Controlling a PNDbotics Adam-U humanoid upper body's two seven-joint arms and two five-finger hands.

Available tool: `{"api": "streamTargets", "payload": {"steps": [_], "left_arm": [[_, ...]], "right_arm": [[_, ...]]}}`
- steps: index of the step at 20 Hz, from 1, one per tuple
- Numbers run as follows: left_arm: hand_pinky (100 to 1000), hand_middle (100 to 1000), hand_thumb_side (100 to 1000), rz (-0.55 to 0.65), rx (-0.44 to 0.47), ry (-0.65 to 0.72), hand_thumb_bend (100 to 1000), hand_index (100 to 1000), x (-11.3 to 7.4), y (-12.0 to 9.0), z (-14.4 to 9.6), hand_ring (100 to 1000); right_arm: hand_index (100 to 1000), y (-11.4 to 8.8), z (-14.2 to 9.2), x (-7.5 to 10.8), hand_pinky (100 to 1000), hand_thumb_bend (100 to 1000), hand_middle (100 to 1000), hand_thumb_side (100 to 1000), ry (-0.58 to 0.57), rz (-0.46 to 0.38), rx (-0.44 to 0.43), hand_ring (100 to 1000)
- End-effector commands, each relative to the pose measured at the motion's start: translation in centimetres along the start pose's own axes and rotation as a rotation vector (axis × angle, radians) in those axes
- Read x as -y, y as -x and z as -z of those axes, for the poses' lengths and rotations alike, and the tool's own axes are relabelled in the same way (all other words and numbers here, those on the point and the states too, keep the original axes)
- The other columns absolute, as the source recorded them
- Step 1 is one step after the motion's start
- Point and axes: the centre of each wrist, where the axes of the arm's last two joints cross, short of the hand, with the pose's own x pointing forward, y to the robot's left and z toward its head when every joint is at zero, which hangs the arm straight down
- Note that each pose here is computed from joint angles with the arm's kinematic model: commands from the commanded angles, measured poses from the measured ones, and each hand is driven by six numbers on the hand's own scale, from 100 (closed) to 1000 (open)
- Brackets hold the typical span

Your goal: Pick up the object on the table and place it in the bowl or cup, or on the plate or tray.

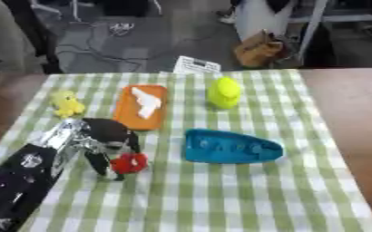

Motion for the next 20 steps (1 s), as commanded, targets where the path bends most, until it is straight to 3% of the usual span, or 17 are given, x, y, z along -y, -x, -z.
{"api": "streamTargets", "payload": {"steps": [1, 2, 3, 4, 8, 11, 19, 20], "left_arm": [[656, 476, 335, 0.150, 0.187, 0.237, 304, 565, -0.6, 1.1, -1.1, 577], [633, 410, 308, 0.144, 0.183, 0.225, 222, 497, -0.5, 1.2, -1.1, 523], [627, 388, 303, 0.140, 0.181, 0.217, 208, 478, -0.4, 1.3, -1.2, 506], [601, 311, 290, 0.132, 0.180, 0.206, 157, 414, -0.2, 1.4, -1.2, 440], [566, 211, 281, 0.094, 0.183, 0.184, 100, 338, 0.5, 1.7, -1.4, 355], [560, 195, 280, 0.070, 0.174, 0.155, 100, 326, 0.0, 2.5, -2.2, 345], [569, 225, 252, 0.085, 0.065, -0.110, 100, 363, -5.5, 5.6, -5.8, 372], [576, 256, 239, 0.090, 0.040, -0.152, 181, 393, -6.3, 5.9, -6.0, 404]], "right_arm": [[697, -0.8, 0.4, 0.7, 491, 100, 735, 706, -0.005, -0.025, 0.035, 597], [697, -0.8, 0.4, 0.7, 491, 100, 735, 706, -0.004, -0.025, 0.035, 597], [697, -0.8, 0.4, 0.7, 491, 100, 735, 706, -0.004, -0.025, 0.035, 597], [697, -0.8, 0.4, 0.7, 491, 100, 735, 706, -0.004, -0.025, 0.035, 597], [697, -0.8, 0.4, 0.7, 491, 100, 735, 706, -0.004, -0.026, 0.035, 597], [697, -0.8, 0.4, 0.7, 491, 100, 735, 706, -0.004, -0.026, 0.033, 597], [697, -0.7, 0.2, 0.7, 491, 100, 734, 705, -0.004, -0.027, 0.027, 597], [697, -0.7, 0.2, 0.7, 491, 100, 735, 705, -0.004, -0.026, 0.027, 597]]}}
